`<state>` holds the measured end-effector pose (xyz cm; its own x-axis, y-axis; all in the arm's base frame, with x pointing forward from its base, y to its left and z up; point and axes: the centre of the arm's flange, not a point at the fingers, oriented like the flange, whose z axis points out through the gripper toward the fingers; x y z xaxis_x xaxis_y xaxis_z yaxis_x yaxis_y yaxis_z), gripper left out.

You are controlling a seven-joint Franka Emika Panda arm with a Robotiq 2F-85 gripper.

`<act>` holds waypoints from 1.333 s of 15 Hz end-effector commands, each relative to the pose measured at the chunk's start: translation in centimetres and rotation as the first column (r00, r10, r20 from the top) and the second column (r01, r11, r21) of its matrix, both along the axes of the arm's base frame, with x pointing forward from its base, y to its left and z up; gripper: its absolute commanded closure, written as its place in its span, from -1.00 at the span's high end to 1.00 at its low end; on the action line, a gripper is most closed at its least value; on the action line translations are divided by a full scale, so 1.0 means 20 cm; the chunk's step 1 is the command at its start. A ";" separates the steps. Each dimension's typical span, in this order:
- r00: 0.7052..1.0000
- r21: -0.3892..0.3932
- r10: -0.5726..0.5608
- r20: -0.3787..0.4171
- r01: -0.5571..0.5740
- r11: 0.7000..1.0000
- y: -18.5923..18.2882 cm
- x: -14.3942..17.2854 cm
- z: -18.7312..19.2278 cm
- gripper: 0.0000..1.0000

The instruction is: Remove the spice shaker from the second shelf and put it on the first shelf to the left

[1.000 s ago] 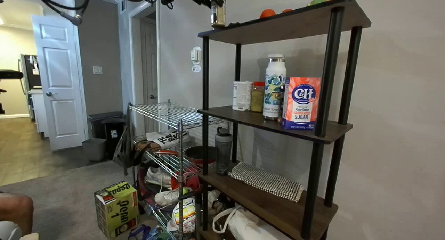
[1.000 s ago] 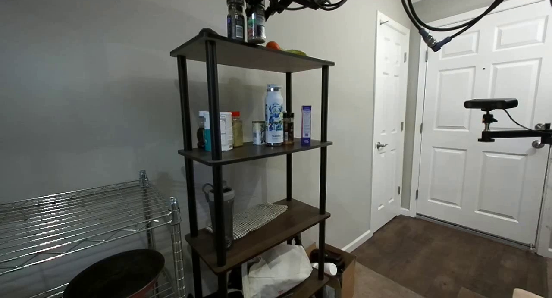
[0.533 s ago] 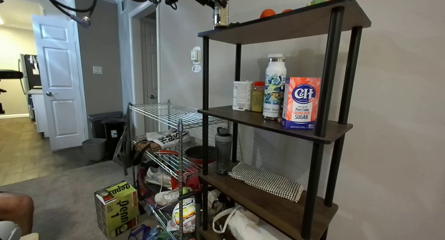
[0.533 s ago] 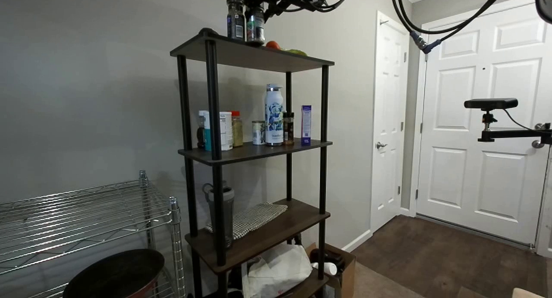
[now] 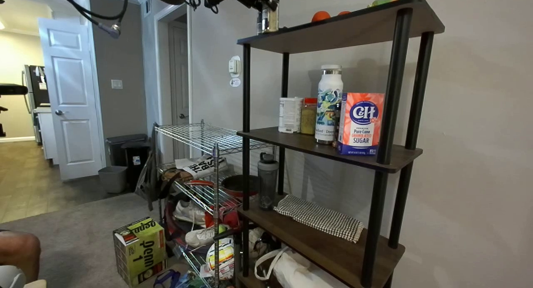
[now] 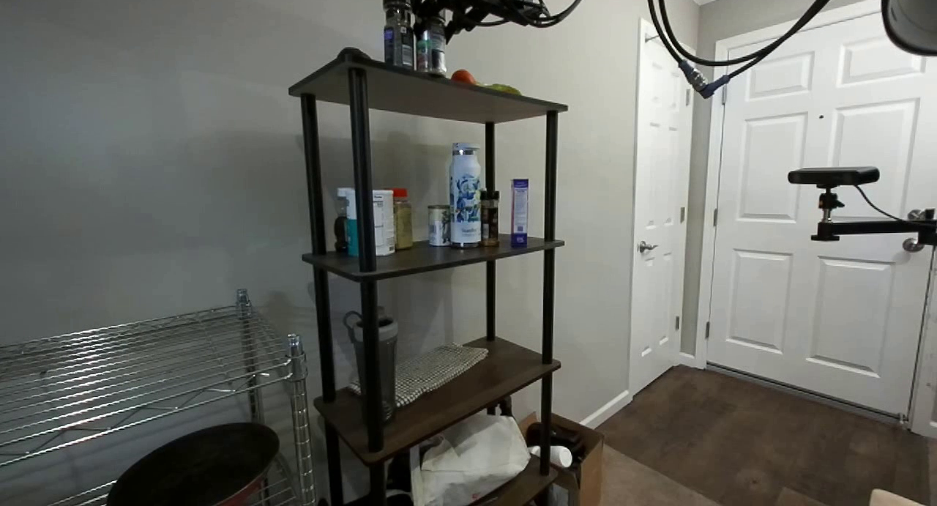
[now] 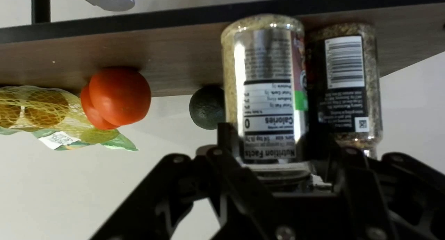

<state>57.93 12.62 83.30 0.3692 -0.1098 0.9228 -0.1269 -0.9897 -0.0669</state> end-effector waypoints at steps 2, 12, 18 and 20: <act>1.000 0.000 -0.018 -0.022 0.018 1.000 -0.03 0.08 0.00 -0.37; 0.999 0.012 -0.029 -0.018 0.029 0.999 -0.05 0.08 -0.02 0.25; 0.999 0.018 -0.042 -0.030 0.042 0.999 -0.09 0.11 -0.07 1.00; 0.998 0.018 -0.047 -0.034 0.048 0.999 -0.11 0.11 -0.08 1.00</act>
